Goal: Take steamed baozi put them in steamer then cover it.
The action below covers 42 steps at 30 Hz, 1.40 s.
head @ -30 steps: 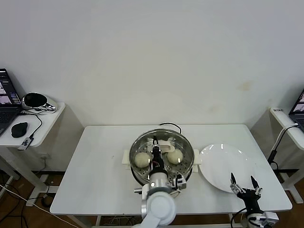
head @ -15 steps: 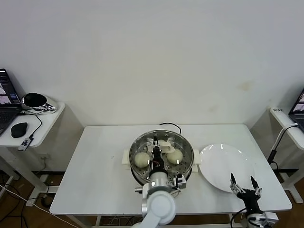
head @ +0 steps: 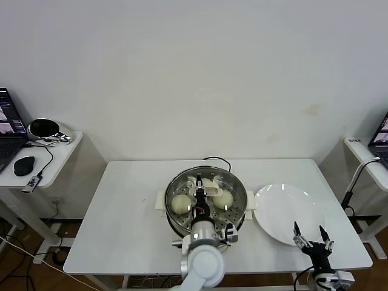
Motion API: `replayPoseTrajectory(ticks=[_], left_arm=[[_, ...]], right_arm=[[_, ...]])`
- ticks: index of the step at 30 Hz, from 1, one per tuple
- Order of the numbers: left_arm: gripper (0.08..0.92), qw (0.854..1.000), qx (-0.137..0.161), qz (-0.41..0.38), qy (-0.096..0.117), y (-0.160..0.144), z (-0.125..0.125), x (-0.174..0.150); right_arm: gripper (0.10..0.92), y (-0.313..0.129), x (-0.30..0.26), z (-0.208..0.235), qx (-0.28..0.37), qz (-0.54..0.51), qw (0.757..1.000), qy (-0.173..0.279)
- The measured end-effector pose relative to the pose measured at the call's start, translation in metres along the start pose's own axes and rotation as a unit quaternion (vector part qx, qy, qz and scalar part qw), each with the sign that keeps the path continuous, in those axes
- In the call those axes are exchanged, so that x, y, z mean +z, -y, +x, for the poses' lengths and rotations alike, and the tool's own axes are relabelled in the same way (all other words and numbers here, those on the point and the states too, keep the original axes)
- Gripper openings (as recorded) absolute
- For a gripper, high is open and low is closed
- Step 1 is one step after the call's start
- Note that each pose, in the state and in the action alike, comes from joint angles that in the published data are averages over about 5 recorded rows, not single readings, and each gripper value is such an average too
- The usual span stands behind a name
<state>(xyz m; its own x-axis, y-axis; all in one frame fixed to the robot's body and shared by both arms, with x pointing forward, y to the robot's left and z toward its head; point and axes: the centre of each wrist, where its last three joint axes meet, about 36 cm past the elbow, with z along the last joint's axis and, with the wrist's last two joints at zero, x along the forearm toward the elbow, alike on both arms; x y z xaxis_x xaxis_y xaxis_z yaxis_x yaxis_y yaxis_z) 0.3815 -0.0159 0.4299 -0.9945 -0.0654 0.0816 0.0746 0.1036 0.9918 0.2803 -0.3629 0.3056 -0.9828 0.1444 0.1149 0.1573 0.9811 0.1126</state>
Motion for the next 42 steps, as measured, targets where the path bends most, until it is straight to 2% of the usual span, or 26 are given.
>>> replayPoseTrajectory(ticks=[6,9,20,28,31,36,42], left_arm=[[0.153,1.000,-0.001,0.000,0.002,0.001,0.002,-0.001],[0.196,1.000,0.000,0.001,0.003,0.000,0.002,-0.001],[0.510,1.000,-0.004,0.009,0.015,-0.006,0.015,-0.002],[0.742,0.999,-0.004,0.020,0.035,-0.014,0.038,-0.001],[0.802,0.999,-0.003,0.027,0.041,-0.017,0.047,0.000],[0.822,0.998,-0.007,0.041,0.044,-0.025,0.060,0.008],[0.823,0.996,-0.031,0.081,0.038,-0.045,0.069,0.031]], right_arm=[[0.823,0.000,0.000,0.000,0.000,0.000,1.000,0.000],[0.823,0.000,0.000,0.000,0.000,0.000,1.000,0.000],[0.823,0.001,0.000,0.001,0.001,0.000,1.000,0.000],[0.823,0.006,-0.002,0.003,0.005,0.004,1.000,0.000],[0.823,0.007,-0.001,0.005,0.006,0.005,1.000,-0.001],[0.823,0.008,0.000,0.007,0.005,0.006,1.000,-0.002],[0.823,0.005,-0.004,0.010,-0.006,0.010,1.000,-0.003]])
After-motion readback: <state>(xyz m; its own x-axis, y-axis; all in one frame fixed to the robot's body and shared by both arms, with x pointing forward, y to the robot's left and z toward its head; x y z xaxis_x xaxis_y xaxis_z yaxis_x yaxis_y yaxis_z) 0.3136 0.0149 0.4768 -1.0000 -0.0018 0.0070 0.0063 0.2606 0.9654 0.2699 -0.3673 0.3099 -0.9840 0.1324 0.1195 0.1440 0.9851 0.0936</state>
